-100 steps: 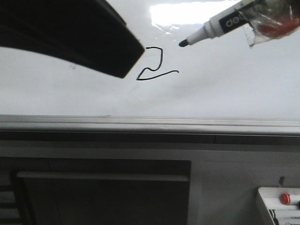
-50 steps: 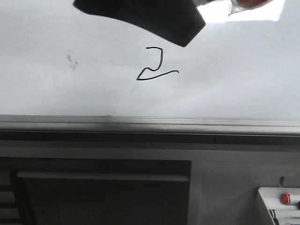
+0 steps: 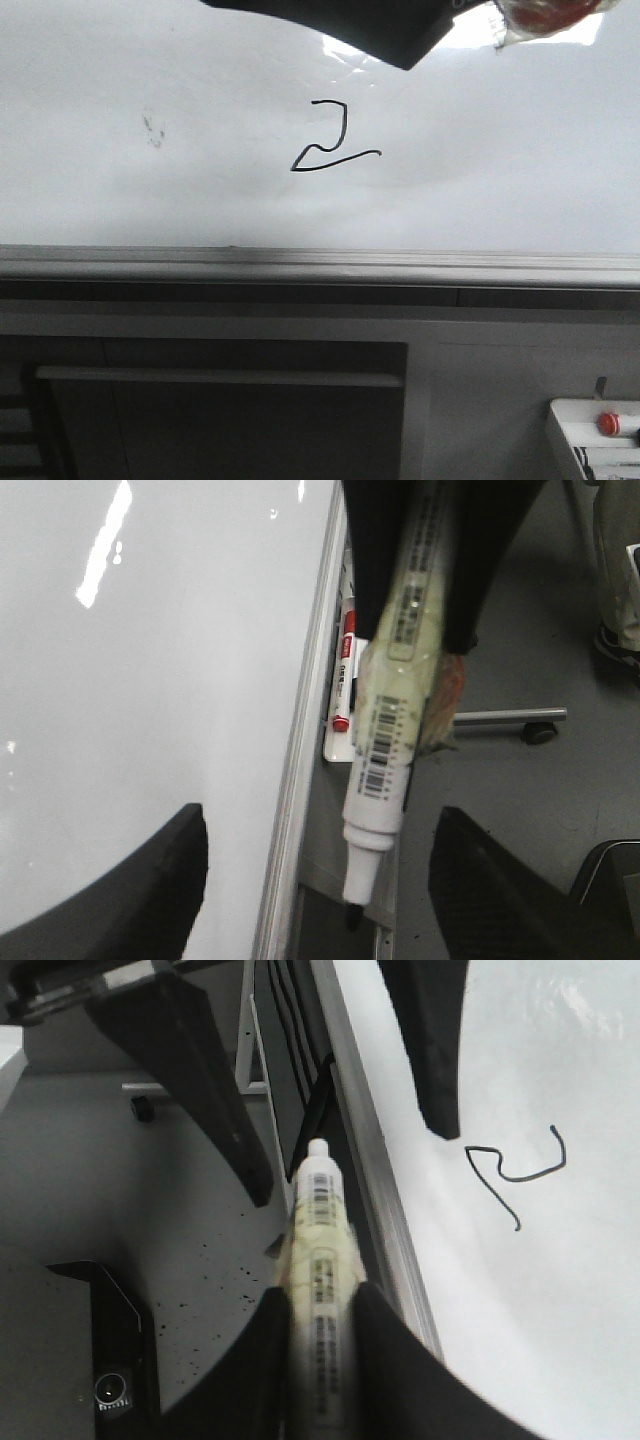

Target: Write number 2 on whiteboard

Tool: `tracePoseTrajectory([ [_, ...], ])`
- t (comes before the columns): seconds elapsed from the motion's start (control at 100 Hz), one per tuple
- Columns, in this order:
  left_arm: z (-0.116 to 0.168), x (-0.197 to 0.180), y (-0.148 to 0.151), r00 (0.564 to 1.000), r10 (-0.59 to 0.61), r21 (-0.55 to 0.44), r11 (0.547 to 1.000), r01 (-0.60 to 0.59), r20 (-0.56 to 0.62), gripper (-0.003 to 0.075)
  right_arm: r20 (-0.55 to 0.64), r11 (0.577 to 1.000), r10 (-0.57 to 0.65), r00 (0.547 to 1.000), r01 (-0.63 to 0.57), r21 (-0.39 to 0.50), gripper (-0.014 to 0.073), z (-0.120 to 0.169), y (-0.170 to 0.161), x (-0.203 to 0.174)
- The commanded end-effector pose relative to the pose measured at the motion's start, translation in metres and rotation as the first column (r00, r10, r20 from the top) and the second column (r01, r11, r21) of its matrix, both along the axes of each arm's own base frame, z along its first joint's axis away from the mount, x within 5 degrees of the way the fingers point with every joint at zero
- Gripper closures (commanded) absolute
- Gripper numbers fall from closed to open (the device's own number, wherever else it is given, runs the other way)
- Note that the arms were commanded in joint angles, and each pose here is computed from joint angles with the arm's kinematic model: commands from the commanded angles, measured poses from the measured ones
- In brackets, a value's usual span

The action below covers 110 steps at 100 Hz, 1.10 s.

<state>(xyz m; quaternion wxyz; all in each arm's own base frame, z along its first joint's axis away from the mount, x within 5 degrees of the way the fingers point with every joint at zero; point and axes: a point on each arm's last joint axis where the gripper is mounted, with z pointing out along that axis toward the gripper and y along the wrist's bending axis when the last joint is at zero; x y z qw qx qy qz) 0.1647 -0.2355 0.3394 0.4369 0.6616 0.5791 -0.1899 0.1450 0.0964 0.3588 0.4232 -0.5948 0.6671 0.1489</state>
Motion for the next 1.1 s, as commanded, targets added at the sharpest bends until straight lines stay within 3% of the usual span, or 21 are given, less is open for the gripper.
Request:
tracePoseTrajectory([
  [0.0,0.020,-0.004,0.001,0.999,-0.001,-0.071,0.997,0.003,0.033,0.0279,0.095,0.999,-0.005,0.995,0.000,0.051,0.0559,0.015,0.001,0.002],
  [0.23,0.016,-0.005,-0.003,0.998,-0.039,-0.044,0.998,0.041,0.059,0.0286,0.131,0.999,0.027,0.991,-0.030,0.026,0.0559,0.015,0.001,0.002],
  [0.61,0.014,-0.002,-0.009,0.997,-0.046,-0.043,0.998,0.049,0.065,0.0419,0.134,0.999,0.029,0.990,-0.033,0.024,0.0559,0.015,0.001,0.002],
  [1.09,0.016,-0.004,-0.011,0.999,-0.042,-0.078,0.996,0.044,0.033,0.0493,0.134,0.999,0.029,0.990,-0.033,0.024,0.0559,0.015,0.001,0.002],
])
